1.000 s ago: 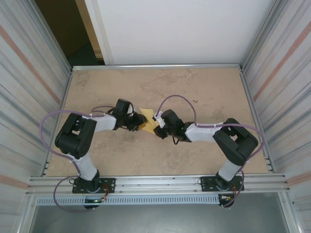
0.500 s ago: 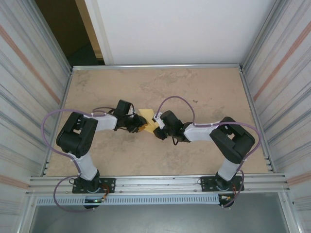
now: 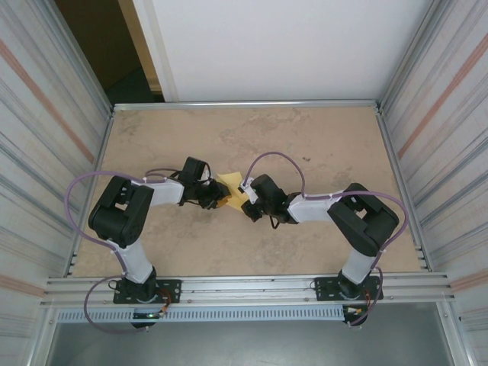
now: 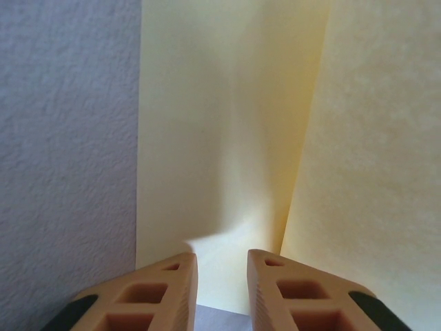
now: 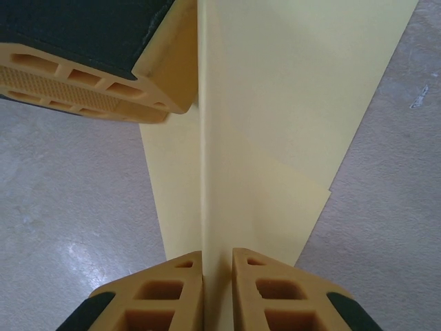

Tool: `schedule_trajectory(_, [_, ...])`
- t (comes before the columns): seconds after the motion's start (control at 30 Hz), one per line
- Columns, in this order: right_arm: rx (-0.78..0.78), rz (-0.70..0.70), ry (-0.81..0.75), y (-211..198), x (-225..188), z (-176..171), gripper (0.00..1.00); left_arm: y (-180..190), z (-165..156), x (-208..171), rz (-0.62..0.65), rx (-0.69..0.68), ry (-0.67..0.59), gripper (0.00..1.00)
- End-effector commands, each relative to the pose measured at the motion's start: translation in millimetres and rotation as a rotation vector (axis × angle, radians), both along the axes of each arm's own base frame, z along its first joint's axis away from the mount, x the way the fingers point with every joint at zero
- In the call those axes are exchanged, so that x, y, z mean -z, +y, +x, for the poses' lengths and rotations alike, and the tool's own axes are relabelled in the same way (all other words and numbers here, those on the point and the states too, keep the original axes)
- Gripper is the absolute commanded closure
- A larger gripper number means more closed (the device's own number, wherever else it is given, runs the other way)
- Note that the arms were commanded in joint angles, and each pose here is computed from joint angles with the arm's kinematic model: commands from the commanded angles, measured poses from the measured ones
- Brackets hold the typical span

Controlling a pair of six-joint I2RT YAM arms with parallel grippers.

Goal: Fold a paper plane with a square sheet of paper (pick it up from the middle)

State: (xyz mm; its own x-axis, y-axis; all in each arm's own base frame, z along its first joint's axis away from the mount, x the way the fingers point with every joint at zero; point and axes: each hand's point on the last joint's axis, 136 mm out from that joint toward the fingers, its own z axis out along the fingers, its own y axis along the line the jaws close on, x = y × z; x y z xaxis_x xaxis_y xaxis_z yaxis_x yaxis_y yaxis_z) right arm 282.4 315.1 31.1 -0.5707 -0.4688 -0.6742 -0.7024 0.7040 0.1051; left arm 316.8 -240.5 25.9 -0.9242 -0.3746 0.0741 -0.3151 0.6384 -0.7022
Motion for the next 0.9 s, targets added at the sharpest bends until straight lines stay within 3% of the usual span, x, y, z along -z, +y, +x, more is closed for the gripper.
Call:
schedule_trajectory(0.0, [-0.007, 0.03, 0.032, 4, 3, -4, 0.85, 1, 1, -4, 0.027, 0.016, -0.016, 0.74])
schedule_trajectory(0.6, [0.019, 0.113, 0.169, 2, 17, -11, 0.87, 20, -6, -22, 0.059, -0.047, -0.096, 0.72])
schedule_trajectory(0.87, [0.063, 0.185, 0.21, -4, 15, -11, 0.87, 17, -7, -24, 0.012, -0.059, -0.127, 0.72])
